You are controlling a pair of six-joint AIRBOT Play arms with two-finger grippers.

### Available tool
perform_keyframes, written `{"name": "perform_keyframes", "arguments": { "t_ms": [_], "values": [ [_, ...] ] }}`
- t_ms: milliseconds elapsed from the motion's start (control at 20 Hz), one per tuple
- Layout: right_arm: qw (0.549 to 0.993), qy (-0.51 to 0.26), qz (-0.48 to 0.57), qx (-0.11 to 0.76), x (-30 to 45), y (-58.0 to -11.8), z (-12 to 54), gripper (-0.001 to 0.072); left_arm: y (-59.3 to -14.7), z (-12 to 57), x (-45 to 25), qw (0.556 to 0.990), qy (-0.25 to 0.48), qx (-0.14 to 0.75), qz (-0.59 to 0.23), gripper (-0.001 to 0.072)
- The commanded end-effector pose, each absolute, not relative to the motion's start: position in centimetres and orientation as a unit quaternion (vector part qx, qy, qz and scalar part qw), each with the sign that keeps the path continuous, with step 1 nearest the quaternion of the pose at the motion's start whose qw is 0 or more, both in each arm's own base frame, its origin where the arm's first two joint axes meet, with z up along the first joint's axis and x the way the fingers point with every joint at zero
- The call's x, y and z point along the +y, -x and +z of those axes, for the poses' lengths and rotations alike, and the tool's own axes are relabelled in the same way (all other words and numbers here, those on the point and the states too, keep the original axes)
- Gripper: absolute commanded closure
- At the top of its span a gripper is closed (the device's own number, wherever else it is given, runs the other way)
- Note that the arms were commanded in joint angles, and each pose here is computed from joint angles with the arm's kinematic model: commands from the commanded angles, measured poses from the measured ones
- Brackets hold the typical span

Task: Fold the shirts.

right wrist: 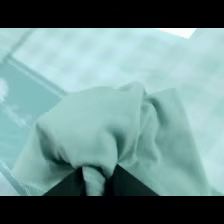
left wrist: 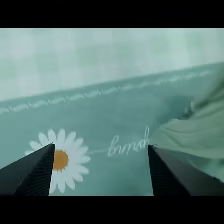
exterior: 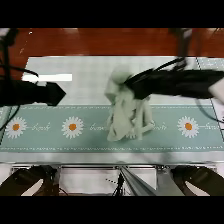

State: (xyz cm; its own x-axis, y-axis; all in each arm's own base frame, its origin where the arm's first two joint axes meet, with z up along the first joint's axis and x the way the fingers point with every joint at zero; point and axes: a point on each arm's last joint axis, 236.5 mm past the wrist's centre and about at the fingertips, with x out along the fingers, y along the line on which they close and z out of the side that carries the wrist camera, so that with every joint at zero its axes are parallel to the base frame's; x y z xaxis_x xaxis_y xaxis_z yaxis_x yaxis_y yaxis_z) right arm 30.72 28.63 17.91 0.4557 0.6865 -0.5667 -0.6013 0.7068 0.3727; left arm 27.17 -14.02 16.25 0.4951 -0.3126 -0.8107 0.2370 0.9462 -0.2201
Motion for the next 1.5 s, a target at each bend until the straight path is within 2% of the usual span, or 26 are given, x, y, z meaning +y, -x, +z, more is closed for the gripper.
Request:
{"name": "perform_keyframes", "arguments": {
  "t_ms": [0, 50, 200, 400, 500, 650, 750, 850, 950, 1150, 1200, 1250, 1300, 1450],
  "values": [
    [0.846, -0.025, 0.378, 0.375, 34.3, -30.7, 11.4, 0.0406, -25.7, 13.3, -15.0, 0.838, 0.052, 0.515, -0.174, -0.0013],
    [0.848, -0.026, 0.373, 0.376, 34.3, -31.4, 10.8, 0.0356, -25.7, 13.3, -15.0, 0.838, 0.048, 0.514, -0.176, -0.0013],
    [0.879, -0.004, 0.323, 0.349, 29.4, -34.8, 12.9, 0.0281, -25.9, 13.1, -14.6, 0.841, 0.029, 0.511, -0.175, -0.0013],
    [0.919, 0.119, 0.138, 0.348, 12.4, -37.5, 16.6, 0.0284, -25.8, 10.1, -14.2, 0.832, 0.02, 0.53, -0.165, -0.0013],
    [0.9, 0.155, 0.036, 0.407, 3.6, -36.0, 15.6, 0.0285, -24.5, 6.2, -15.2, 0.806, 0.042, 0.564, -0.173, -0.0013],
    [0.859, 0.103, -0.01, 0.501, -2.5, -33.1, 10.7, 0.0283, -22.3, -0.1, -16.4, 0.772, 0.092, 0.605, -0.175, -0.0013],
    [0.84, 0.033, 0.003, 0.542, -3.0, -31.3, 6.8, 0.0282, -21.1, -2.9, -17.3, 0.75, 0.159, 0.619, -0.168, -0.0013],
    [0.82, -0.029, 0.036, 0.571, -1.7, -29.6, 3.4, 0.0282, -22.3, -3.7, -17.8, 0.744, 0.254, 0.598, -0.157, -0.0003],
    [0.804, -0.058, 0.06, 0.589, -0.4, -28.3, 1.2, 0.0282, -24.6, -3.0, -17.3, 0.744, 0.329, 0.56, -0.158, 0.0006],
    [0.797, -0.082, 0.077, 0.594, 1.0, -27.7, -0.6, 0.0282, -28.5, -4.3, -14.1, 0.725, 0.421, 0.534, -0.111, 0.0007],
    [0.801, -0.088, 0.079, 0.587, 1.2, -28.0, -0.4, 0.0283, -29.0, -5.0, -14.3, 0.713, 0.438, 0.536, -0.113, 0.0027],
    [0.804, -0.093, 0.081, 0.582, 1.4, -28.3, -0.2, 0.0283, -29.3, -5.6, -14.9, 0.702, 0.451, 0.538, -0.12, 0.014],
    [0.806, -0.099, 0.083, 0.577, 1.7, -28.6, -0.1, 0.0283, -29.8, -6.1, -15.6, 0.691, 0.467, 0.536, -0.13, 0.0183],
    [0.806, -0.113, 0.091, 0.574, 2.3, -28.7, 0.1, 0.0283, -32.3, -6.6, -16.9, 0.673, 0.519, 0.507, -0.145, 0.0183]
  ]
}}
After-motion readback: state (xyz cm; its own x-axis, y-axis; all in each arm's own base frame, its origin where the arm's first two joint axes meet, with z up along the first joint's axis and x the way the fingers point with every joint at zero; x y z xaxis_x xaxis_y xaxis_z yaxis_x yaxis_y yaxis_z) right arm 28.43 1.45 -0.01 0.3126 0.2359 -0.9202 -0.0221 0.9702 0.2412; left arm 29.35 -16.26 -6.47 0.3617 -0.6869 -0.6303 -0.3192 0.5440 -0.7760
